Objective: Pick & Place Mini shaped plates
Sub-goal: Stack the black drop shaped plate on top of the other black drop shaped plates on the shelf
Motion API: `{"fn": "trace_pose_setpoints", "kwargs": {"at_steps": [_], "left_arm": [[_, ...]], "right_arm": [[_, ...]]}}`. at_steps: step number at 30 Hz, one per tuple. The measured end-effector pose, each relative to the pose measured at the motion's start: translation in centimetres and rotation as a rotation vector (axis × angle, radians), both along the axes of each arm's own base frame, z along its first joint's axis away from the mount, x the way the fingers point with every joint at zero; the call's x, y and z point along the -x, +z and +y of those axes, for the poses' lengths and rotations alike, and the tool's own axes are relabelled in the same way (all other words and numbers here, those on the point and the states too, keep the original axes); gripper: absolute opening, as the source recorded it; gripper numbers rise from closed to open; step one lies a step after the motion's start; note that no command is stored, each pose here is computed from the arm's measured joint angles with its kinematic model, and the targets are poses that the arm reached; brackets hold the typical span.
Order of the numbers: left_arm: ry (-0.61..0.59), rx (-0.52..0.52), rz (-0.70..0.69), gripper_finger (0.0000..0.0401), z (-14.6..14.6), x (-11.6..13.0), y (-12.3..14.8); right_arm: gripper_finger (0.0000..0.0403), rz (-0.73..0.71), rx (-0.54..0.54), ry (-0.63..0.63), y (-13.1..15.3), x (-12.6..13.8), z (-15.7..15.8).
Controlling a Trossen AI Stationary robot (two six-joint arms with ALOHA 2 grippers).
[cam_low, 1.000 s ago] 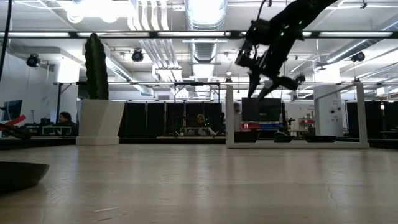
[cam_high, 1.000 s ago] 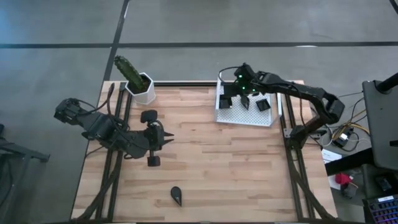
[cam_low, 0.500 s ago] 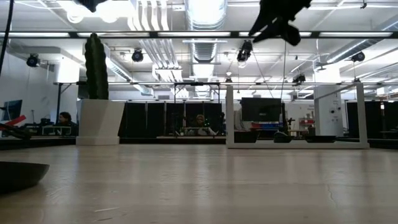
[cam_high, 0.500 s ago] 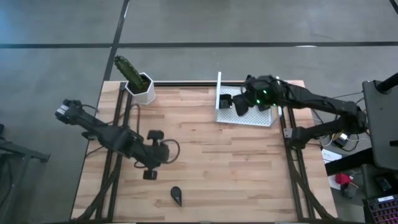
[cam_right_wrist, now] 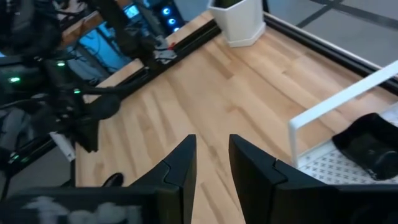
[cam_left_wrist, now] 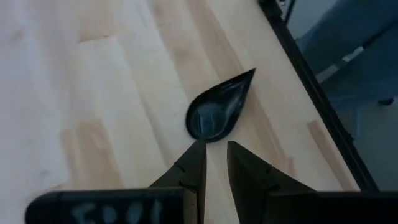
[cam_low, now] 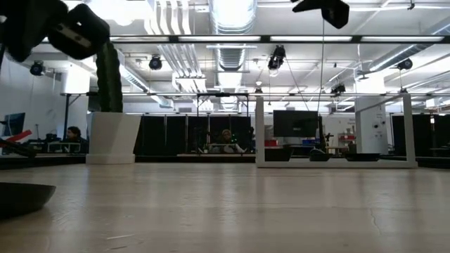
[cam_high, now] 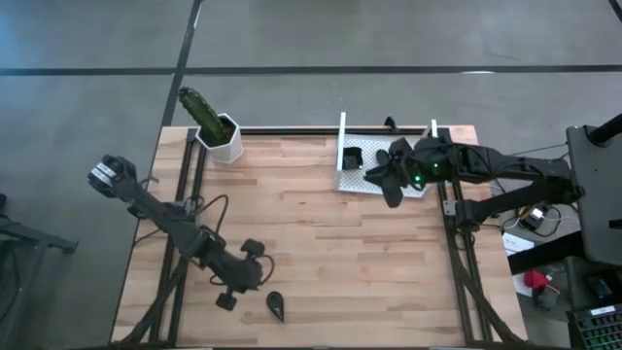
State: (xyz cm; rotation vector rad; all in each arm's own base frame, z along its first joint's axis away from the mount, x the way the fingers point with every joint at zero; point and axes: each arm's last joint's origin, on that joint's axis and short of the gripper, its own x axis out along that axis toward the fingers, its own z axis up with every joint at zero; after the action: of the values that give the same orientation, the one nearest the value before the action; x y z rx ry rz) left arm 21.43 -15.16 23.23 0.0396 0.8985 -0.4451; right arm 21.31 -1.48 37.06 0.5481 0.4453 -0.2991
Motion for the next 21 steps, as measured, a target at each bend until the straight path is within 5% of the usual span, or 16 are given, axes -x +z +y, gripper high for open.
{"fn": "trace_pose_setpoints", "kwargs": {"at_steps": [11, 21], "left_arm": [[-0.276, -0.135, -0.123, 0.0058, -3.3, -1.3, -4.7], [-0.276, -0.104, -0.19, 0.0058, -4.7, -3.0, -6.8]], "right_arm": [[0.0089, -0.006, -0.006, 0.037, 0.1, 0.1, 0.8], [0.0093, -0.006, -0.004, 0.038, 0.1, 0.1, 0.8]]}}
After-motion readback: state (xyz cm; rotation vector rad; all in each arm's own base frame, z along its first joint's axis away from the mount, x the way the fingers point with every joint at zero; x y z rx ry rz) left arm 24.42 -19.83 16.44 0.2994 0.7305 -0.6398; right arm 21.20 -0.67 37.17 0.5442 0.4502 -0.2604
